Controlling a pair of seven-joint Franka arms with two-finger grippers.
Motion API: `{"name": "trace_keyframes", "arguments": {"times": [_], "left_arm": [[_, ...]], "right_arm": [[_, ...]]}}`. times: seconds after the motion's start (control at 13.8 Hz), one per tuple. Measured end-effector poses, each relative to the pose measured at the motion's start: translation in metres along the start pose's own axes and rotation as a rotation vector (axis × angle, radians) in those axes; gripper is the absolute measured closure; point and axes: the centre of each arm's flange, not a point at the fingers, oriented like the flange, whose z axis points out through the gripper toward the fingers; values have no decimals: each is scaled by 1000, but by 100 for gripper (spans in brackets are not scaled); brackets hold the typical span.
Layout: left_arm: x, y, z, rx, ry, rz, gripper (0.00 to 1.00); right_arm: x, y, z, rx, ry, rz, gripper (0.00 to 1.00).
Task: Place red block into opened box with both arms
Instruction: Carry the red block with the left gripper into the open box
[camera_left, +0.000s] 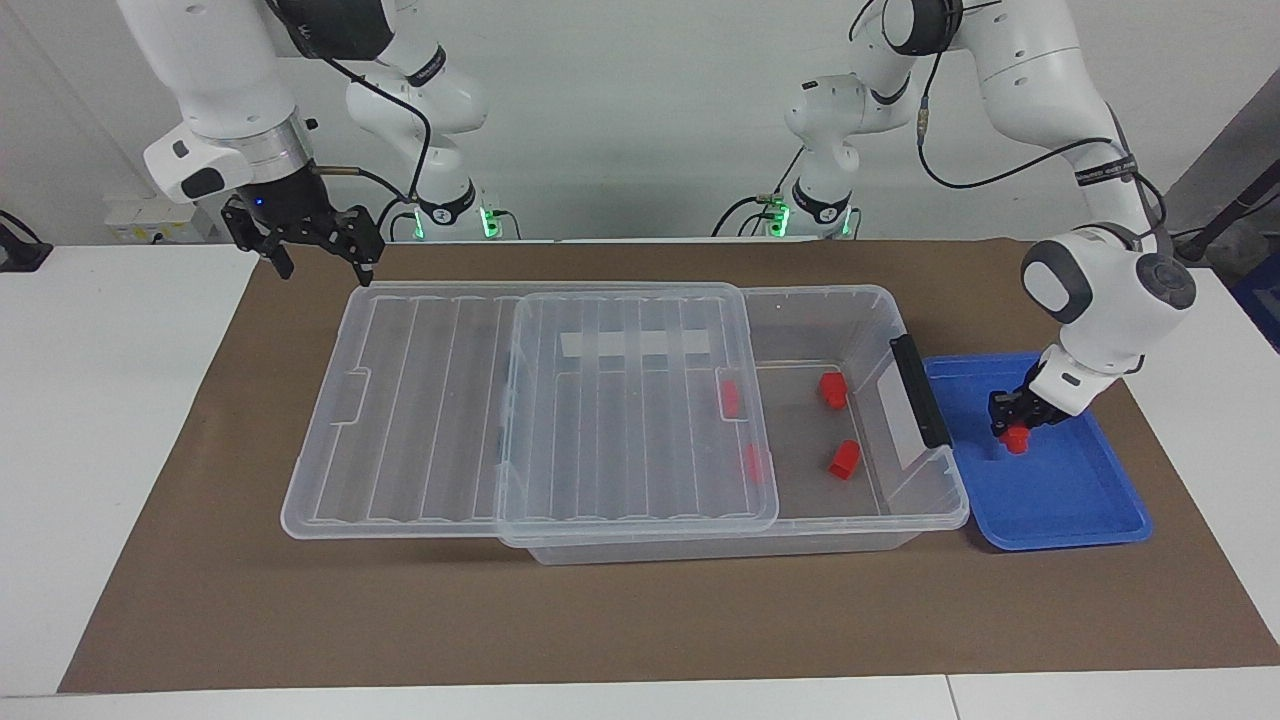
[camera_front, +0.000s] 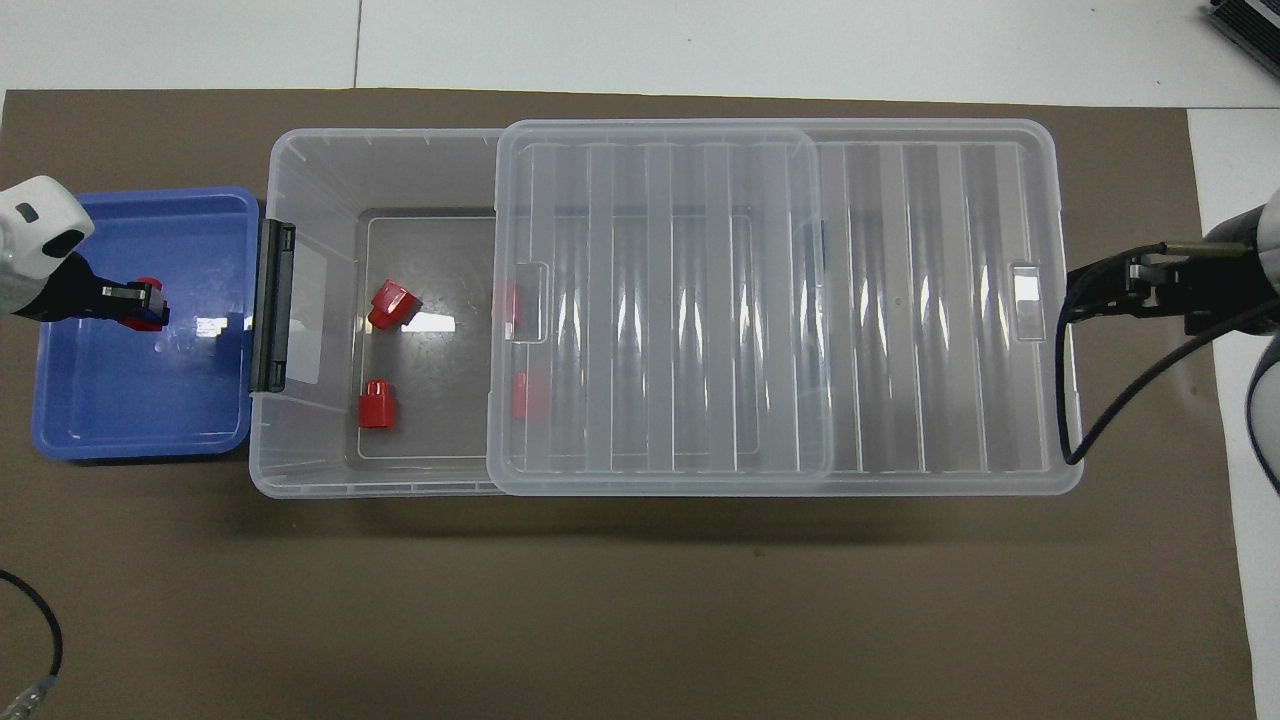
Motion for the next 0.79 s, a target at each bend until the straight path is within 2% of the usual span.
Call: {"name": "trace_keyframes", "arguments": {"times": [0.22,0.43,0.65,0.79], "left_arm": [[0,20,-55,-23,-24,-77,66],[8,92,-100,-27,-27,-211,66],[11,185,-107,-18,-40,-313,66],[10,229,-104,-13,-35,-354,66]], "right_arm": [[0,0,0,0,0,0,0],[0,0,0,0,0,0,0],[0,0,0,0,0,0,0],[0,0,0,0,0,0,0]]}}
